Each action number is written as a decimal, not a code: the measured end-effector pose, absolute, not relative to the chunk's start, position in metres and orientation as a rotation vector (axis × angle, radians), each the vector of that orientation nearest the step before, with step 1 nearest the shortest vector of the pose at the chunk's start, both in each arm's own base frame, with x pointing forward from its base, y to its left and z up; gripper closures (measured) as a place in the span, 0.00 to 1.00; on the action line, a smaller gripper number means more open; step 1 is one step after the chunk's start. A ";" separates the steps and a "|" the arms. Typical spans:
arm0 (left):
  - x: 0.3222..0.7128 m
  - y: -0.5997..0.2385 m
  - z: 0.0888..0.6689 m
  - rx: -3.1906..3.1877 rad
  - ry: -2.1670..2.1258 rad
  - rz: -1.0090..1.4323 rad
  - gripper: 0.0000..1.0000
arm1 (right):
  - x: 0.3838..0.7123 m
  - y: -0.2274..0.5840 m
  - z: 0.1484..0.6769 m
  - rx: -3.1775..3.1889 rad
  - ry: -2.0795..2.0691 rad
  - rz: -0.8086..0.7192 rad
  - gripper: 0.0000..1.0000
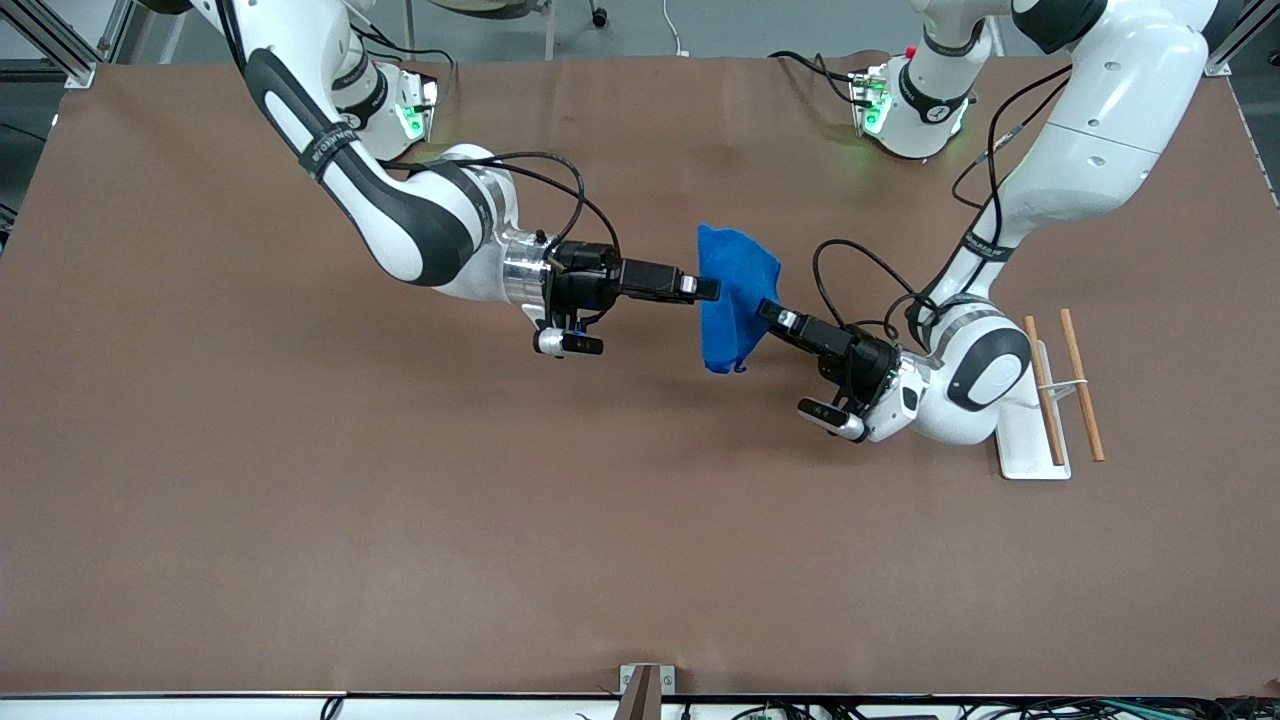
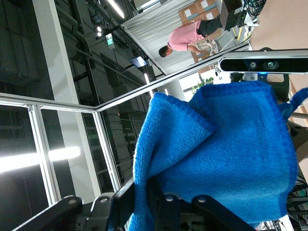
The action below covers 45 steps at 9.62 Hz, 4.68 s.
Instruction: Right arm passes towel to left arm to hang
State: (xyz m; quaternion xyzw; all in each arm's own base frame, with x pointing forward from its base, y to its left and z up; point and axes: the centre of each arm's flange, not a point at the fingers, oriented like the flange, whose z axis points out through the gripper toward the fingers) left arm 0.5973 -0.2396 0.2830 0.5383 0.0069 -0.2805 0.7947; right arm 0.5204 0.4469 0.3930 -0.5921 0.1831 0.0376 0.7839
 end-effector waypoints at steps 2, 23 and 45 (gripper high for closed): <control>0.602 -0.234 0.287 1.158 0.011 -0.587 0.89 | 0.520 0.447 0.393 -1.277 0.395 0.081 0.87; 0.651 -0.034 0.440 2.624 0.397 -0.619 0.96 | 0.623 0.040 0.353 -2.391 -0.142 0.149 0.00; 0.640 0.190 0.365 3.062 0.068 -0.479 0.96 | 0.526 -0.100 0.672 -3.116 0.320 0.066 0.00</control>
